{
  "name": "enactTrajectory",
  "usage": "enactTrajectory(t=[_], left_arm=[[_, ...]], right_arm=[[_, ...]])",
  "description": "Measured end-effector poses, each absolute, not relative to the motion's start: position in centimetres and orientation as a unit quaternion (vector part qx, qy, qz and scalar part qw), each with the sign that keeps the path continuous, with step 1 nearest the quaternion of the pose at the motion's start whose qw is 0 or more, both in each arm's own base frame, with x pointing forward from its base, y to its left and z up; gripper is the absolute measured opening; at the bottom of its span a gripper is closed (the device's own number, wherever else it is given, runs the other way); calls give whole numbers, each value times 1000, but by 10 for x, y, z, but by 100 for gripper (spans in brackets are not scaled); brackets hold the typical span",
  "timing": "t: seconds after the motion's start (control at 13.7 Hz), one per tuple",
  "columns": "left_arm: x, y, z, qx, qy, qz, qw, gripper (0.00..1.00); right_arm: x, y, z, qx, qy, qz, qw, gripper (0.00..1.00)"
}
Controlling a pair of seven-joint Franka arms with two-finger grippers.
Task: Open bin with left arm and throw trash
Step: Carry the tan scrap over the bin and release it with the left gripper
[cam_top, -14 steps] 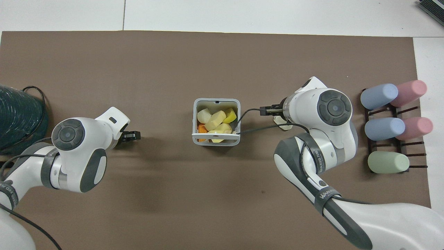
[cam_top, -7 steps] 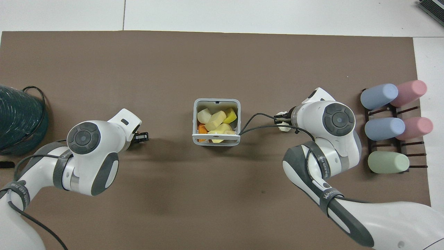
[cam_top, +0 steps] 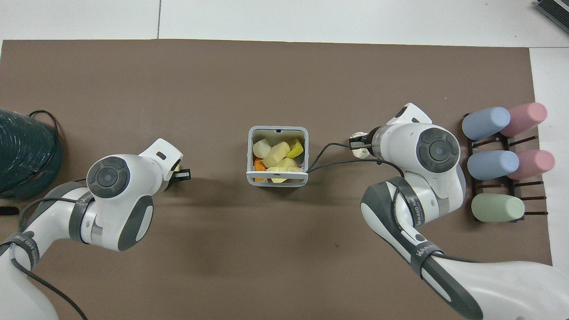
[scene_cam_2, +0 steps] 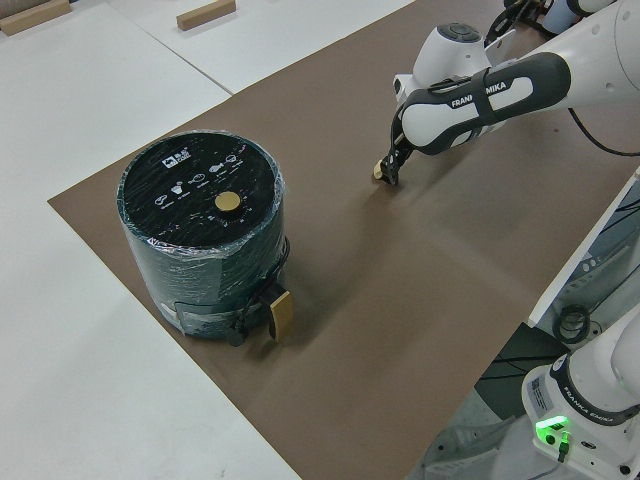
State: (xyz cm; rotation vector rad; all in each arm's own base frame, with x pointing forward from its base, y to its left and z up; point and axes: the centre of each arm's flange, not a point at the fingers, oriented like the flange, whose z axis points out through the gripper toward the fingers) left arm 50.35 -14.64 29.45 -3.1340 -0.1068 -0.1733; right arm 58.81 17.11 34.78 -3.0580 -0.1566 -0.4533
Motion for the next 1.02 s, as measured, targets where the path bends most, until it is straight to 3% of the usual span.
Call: enactTrajectory(t=[0.44,0.73,1.02], left_arm=[[530,-174,325,-997,-26,-68,-4,4],[545,-246,380,-995,-61,-73,-14,4],[535,-327,411,-988,-111,-86,-57,4]], right_arm=[[602,179,406,-985,-24,-168,26,2],[598,179,462,-986,-9,-168,16,2],[582,179,508,-986,10,-163,28,2]])
